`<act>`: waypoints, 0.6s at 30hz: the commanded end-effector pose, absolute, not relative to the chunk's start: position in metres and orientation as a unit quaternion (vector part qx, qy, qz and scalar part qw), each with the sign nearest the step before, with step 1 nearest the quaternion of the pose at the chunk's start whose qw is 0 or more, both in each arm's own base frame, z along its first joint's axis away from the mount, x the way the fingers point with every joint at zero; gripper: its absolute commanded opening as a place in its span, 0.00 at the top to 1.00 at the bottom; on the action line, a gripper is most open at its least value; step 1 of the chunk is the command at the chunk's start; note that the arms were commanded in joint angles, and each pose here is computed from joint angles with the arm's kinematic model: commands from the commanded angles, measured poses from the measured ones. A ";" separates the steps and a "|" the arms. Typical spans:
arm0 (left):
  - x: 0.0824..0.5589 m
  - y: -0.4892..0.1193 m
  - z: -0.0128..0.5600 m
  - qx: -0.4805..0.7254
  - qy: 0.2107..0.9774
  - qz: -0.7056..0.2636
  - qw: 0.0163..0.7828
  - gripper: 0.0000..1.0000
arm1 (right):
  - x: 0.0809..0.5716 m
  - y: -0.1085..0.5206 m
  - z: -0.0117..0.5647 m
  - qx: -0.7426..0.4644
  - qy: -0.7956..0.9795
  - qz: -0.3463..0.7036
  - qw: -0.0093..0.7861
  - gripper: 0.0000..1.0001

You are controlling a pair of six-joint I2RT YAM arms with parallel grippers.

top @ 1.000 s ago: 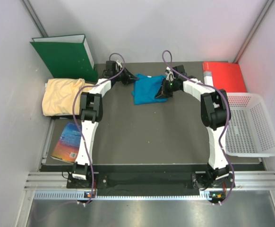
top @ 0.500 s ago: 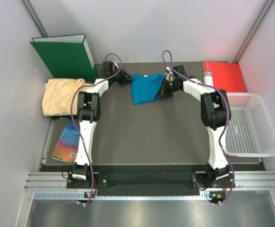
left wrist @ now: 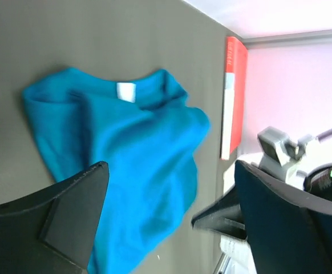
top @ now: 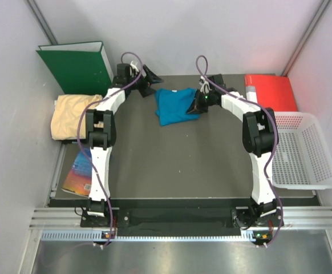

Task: Fold and stack the t-shirts
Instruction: Fold the tshirt

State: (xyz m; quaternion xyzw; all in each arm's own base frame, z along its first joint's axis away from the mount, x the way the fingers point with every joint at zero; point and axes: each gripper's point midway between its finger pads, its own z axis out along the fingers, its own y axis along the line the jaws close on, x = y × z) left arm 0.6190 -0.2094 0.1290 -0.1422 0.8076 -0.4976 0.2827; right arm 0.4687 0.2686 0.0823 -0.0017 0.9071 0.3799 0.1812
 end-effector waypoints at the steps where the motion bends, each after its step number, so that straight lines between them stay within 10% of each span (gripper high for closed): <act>1: 0.594 -0.201 0.209 -0.087 0.800 -0.489 0.338 0.03 | 0.502 0.285 0.124 -0.040 0.884 0.394 0.251 1.00; 6: 0.568 -0.208 0.204 -0.076 0.810 -0.490 0.312 0.09 | 0.531 0.292 0.118 -0.040 0.879 0.399 0.259 1.00; 11: 0.542 -0.230 0.178 -0.061 0.833 -0.490 0.251 1.00 | 0.552 0.292 0.103 -0.028 0.878 0.400 0.263 1.00; 18: 0.516 -0.271 0.152 -0.021 0.846 -0.500 0.182 1.00 | 0.571 0.270 0.086 0.001 0.879 0.389 0.276 1.00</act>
